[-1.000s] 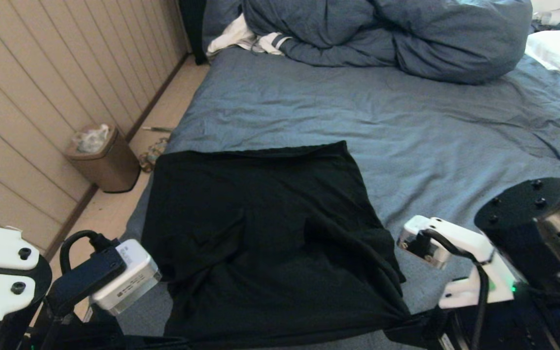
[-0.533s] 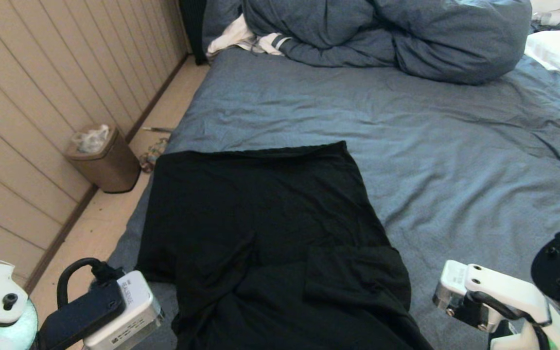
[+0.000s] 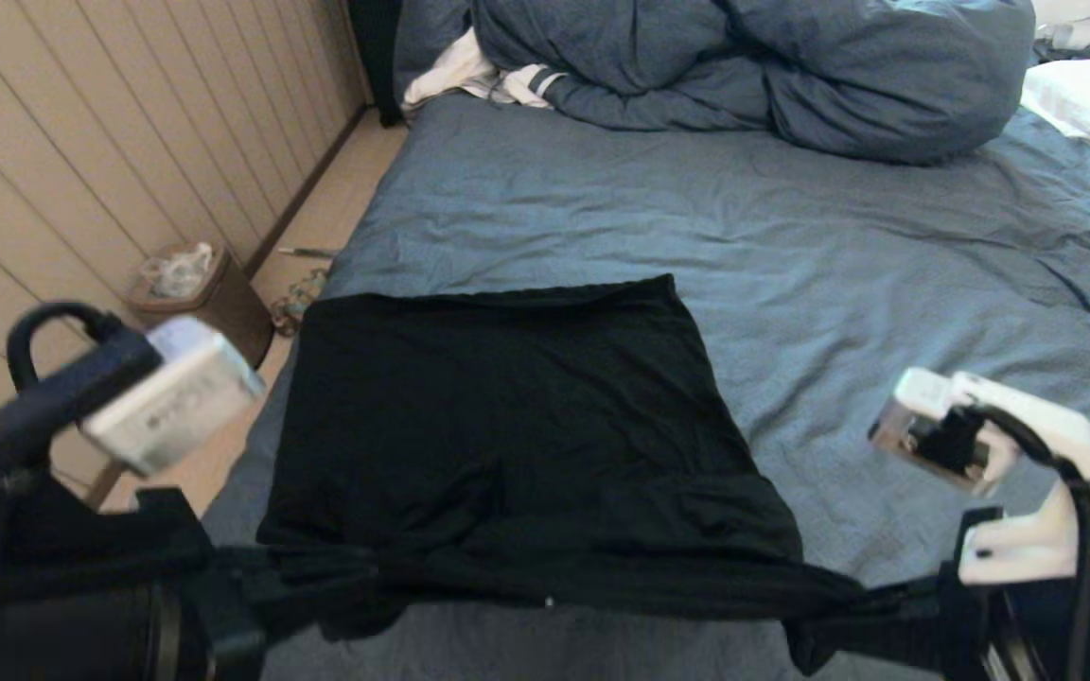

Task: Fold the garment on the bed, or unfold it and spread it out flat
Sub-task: Fold the black T-shirt

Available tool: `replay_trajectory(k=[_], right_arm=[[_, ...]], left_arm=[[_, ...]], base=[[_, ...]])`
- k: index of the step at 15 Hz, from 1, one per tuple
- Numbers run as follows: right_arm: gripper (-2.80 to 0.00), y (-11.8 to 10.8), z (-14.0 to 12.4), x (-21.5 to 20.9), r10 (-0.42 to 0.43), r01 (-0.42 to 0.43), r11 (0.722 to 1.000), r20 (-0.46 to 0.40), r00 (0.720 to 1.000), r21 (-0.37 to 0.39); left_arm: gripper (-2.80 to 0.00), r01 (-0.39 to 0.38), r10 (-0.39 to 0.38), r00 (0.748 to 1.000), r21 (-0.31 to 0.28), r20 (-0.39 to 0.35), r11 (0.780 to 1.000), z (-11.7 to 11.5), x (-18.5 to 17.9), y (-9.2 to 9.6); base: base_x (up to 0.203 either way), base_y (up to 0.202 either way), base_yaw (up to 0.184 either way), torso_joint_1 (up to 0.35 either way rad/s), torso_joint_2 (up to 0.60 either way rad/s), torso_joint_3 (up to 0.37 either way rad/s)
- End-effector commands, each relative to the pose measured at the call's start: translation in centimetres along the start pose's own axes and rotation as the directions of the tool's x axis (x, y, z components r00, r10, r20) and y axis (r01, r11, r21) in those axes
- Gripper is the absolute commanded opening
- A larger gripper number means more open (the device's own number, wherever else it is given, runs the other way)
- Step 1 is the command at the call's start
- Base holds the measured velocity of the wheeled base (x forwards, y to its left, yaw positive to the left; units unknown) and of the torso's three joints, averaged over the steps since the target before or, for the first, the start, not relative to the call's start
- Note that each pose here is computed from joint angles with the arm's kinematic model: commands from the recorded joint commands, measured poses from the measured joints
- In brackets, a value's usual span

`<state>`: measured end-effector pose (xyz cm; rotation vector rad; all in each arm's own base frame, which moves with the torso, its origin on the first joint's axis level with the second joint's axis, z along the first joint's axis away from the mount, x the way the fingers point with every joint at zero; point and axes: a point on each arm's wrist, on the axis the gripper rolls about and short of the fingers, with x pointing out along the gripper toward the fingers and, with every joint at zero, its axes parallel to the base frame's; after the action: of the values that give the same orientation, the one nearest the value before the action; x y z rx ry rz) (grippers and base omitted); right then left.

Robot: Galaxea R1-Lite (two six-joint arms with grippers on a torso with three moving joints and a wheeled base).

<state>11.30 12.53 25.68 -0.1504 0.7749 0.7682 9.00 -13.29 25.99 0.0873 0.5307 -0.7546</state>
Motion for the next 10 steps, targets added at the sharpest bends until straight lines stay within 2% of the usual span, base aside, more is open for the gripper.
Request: replay_trajectory(k=[1,3,4,8,10], right_arm=[[-2.80,-2.0,3.6,-0.2,-0.094,0.090,0.995,0.089,0.992,0.046],[-2.80,-3.5,7.5,-0.2,-0.150,0.141,0.988,0.174,0.973,0.063],[-2.80,-4.4,9.5,0.3,-0.177,0.166,0.983,0.203,0.963,0.074],[-2.80,-8.2,15.8,4.7,-0.247,0.234,0.969,0.258,0.934,0.082],[-2.80,-9.9,17.6,7.4,-0.267,0.255,0.964,0.269,0.925,0.078]], left_arm=[[-2.80,-0.128,0.133,0.986,-0.062,0.097,0.990,3.7,0.0,2.6],[-2.80,-0.182,0.198,0.966,-0.106,0.168,0.978,7.3,0.2,5.6],[-2.80,-0.193,0.210,0.963,-0.112,0.168,0.975,8.7,1.3,7.0],[-2.80,-0.235,0.253,0.954,-0.127,0.159,0.964,11.6,5.6,11.4],[-2.80,-0.238,0.258,0.952,-0.136,0.164,0.962,12.5,7.8,13.2]], base=[[0.000,0.000,0.000,0.000,0.00,0.000],[0.000,0.000,0.000,0.000,0.00,0.000],[0.000,0.000,0.000,0.000,0.00,0.000],[0.000,0.000,0.000,0.000,0.00,0.000],[0.000,0.000,0.000,0.000,0.00,0.000]])
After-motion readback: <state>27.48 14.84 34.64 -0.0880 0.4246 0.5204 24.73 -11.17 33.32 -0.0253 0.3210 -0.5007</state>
